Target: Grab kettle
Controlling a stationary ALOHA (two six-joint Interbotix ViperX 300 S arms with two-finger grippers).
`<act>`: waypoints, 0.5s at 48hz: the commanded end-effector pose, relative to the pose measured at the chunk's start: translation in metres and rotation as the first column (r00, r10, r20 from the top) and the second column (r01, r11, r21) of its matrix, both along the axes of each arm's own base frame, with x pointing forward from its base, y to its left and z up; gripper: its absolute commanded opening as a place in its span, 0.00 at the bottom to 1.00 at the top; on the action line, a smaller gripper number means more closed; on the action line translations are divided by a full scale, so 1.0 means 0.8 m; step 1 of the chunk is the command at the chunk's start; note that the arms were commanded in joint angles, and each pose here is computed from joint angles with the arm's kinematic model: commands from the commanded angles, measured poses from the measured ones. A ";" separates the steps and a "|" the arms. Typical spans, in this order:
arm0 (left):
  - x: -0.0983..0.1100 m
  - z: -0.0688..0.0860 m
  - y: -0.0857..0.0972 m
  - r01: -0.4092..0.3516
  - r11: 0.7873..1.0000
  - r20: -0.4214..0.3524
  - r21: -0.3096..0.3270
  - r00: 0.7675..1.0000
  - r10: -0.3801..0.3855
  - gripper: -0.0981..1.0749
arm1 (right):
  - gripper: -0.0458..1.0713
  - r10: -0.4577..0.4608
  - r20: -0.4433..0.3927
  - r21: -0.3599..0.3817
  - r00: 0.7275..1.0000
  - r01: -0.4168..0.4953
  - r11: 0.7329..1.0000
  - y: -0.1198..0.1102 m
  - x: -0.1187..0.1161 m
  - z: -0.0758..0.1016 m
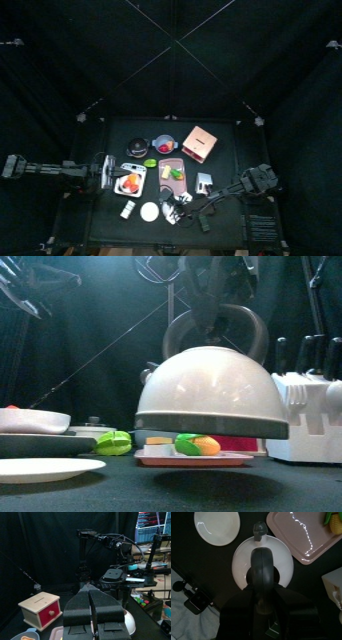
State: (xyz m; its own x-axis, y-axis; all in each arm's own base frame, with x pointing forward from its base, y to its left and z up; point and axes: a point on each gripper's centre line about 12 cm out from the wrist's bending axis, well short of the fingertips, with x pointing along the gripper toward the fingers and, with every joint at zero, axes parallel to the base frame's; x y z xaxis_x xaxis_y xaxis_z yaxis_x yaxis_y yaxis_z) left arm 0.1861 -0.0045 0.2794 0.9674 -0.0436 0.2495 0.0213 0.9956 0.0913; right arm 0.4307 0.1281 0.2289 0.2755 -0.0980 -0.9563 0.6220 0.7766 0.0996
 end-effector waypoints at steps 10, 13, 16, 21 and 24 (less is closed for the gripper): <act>0.002 0.011 -0.001 0.004 1.000 0.023 0.003 1.000 -0.004 0.07 | 0.58 -0.001 0.075 0.022 0.997 0.000 1.000 -0.004 -0.004 0.037; 0.002 0.010 -0.001 0.004 1.000 0.021 0.003 1.000 -0.004 0.07 | 0.58 -0.001 0.076 0.022 0.997 0.000 1.000 -0.004 -0.003 0.038; 0.002 0.011 -0.001 0.004 1.000 0.024 0.003 1.000 -0.004 0.07 | 0.58 -0.003 0.078 0.023 0.997 0.001 1.000 -0.004 -0.003 0.038; 0.002 0.011 -0.001 0.004 1.000 0.024 0.003 1.000 -0.004 0.07 | 0.58 -0.001 0.076 0.022 0.997 0.000 1.000 -0.004 -0.003 0.038; 0.002 0.011 -0.001 0.004 1.000 0.023 0.003 1.000 -0.004 0.07 | 0.58 -0.004 0.078 0.021 0.997 0.002 1.000 -0.005 -0.002 0.038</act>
